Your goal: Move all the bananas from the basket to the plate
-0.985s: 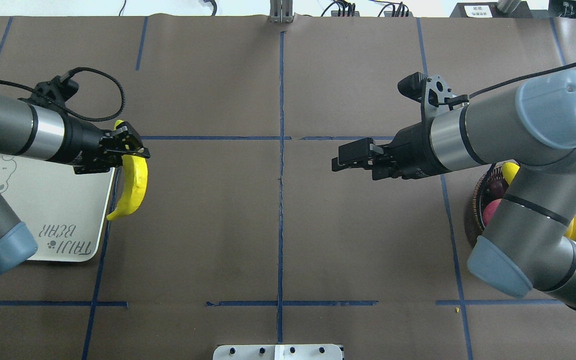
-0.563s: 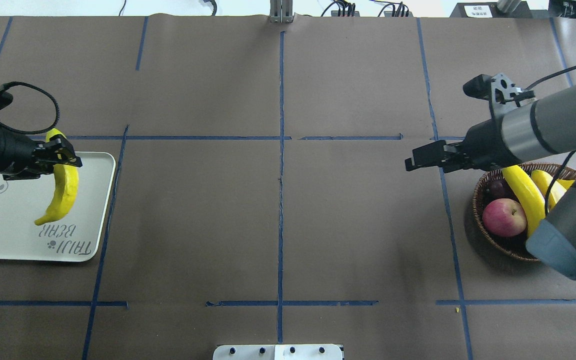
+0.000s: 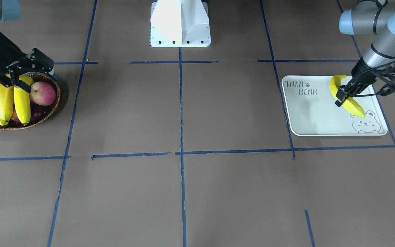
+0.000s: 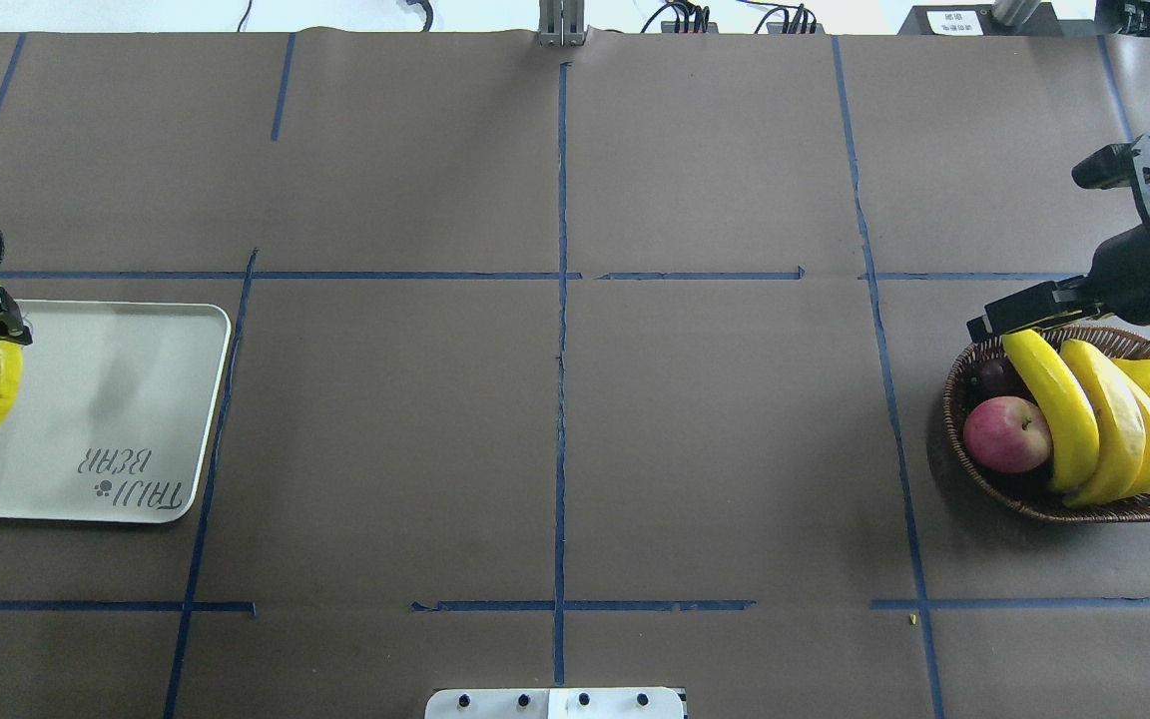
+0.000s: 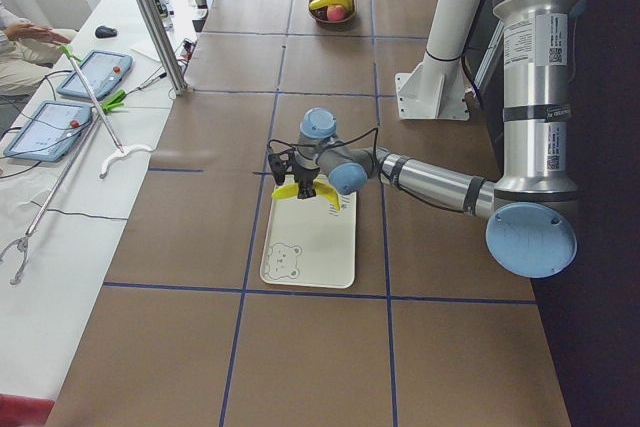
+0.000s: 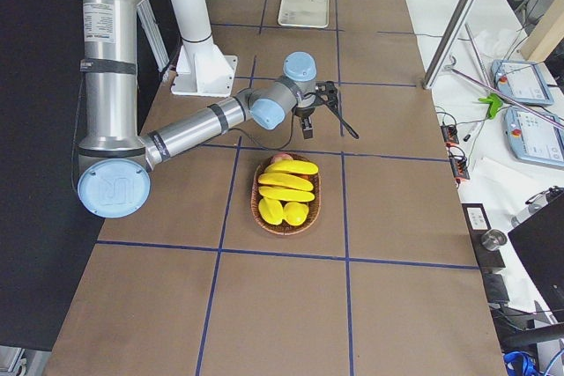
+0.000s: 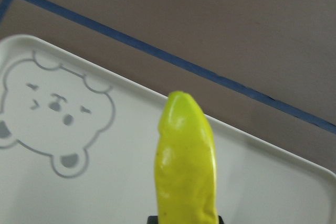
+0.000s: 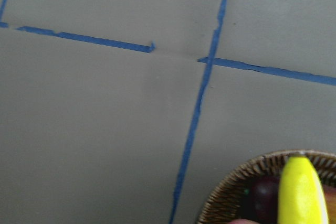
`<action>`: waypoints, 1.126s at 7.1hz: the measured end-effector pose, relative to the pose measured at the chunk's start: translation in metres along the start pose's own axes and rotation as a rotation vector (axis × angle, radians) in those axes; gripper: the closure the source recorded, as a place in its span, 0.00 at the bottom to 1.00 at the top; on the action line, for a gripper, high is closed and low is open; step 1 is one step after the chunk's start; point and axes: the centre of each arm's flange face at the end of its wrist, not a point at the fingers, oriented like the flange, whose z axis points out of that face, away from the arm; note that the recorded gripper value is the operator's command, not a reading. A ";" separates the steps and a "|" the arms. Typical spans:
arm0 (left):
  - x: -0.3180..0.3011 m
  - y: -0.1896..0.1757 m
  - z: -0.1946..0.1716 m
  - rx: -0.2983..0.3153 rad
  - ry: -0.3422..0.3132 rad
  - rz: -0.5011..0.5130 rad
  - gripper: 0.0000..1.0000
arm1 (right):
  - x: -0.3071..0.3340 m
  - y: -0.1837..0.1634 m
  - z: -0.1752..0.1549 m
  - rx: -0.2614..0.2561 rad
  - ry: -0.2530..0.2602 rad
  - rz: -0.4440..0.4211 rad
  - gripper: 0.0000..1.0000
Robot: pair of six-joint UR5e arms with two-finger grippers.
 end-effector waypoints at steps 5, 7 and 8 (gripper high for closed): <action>-0.060 -0.023 0.039 0.005 -0.049 -0.043 0.79 | 0.055 -0.003 -0.019 -0.082 0.115 -0.124 0.00; -0.077 -0.026 0.058 0.016 -0.022 -0.052 0.01 | 0.055 -0.003 -0.020 -0.083 0.116 -0.127 0.00; -0.079 -0.028 0.063 0.019 -0.009 -0.044 0.00 | 0.055 -0.003 -0.020 -0.082 0.116 -0.128 0.00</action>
